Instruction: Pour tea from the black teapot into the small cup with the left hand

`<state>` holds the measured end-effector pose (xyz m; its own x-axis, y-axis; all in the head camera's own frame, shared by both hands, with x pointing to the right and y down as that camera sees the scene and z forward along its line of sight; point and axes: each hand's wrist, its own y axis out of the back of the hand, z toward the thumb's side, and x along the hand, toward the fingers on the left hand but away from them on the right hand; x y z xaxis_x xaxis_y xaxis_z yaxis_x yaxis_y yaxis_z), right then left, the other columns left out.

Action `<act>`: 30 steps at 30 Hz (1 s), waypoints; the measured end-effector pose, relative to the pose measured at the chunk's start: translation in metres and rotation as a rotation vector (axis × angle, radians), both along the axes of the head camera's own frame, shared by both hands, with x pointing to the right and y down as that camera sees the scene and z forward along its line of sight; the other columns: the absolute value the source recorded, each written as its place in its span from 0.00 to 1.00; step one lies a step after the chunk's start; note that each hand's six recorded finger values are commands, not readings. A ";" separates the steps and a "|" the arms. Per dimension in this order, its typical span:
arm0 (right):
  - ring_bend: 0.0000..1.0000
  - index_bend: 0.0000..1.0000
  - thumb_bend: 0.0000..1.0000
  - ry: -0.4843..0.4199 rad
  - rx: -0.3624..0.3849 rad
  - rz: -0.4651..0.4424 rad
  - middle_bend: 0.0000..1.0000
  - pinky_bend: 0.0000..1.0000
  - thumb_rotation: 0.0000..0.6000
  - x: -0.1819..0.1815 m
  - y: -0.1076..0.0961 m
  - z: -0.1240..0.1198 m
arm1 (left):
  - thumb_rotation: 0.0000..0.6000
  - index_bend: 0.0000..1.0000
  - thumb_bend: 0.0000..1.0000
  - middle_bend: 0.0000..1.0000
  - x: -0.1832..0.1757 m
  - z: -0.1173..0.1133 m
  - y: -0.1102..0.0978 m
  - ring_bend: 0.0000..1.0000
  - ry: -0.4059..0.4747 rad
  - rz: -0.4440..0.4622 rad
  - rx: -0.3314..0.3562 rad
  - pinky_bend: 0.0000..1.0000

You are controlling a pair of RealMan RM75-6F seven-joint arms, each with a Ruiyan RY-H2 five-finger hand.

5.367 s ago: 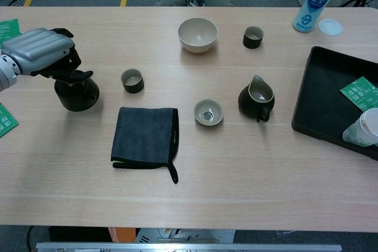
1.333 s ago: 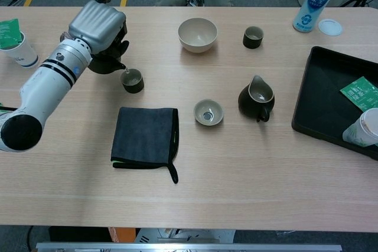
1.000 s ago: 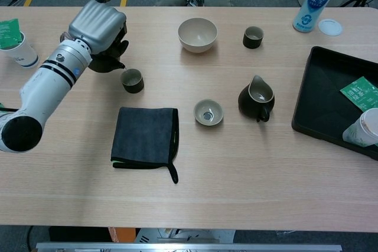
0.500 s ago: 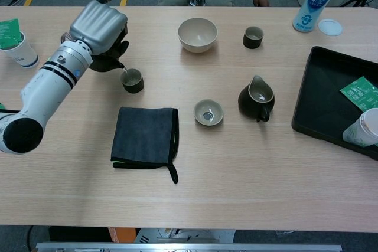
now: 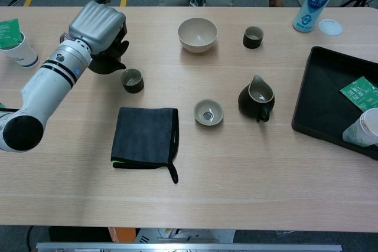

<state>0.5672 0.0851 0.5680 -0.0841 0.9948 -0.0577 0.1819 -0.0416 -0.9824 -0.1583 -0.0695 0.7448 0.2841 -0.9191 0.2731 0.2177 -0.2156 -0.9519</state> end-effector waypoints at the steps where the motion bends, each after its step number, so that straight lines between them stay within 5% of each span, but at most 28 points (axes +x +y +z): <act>1: 0.22 0.32 0.11 0.001 0.001 0.001 0.34 0.28 1.00 0.000 0.000 0.000 | 1.00 0.84 0.45 0.98 -0.001 0.001 0.000 0.82 0.014 -0.011 -0.013 0.11; 14: 0.22 0.32 0.11 0.008 0.001 -0.012 0.34 0.28 1.00 -0.010 -0.003 -0.002 | 0.97 0.83 0.45 0.96 -0.017 0.002 -0.005 0.80 0.159 -0.108 -0.104 0.11; 30: 0.22 0.32 0.11 0.007 -0.012 -0.035 0.34 0.28 1.00 -0.021 -0.007 0.003 | 0.89 0.80 0.45 0.91 -0.072 -0.016 -0.001 0.75 0.327 -0.220 -0.132 0.11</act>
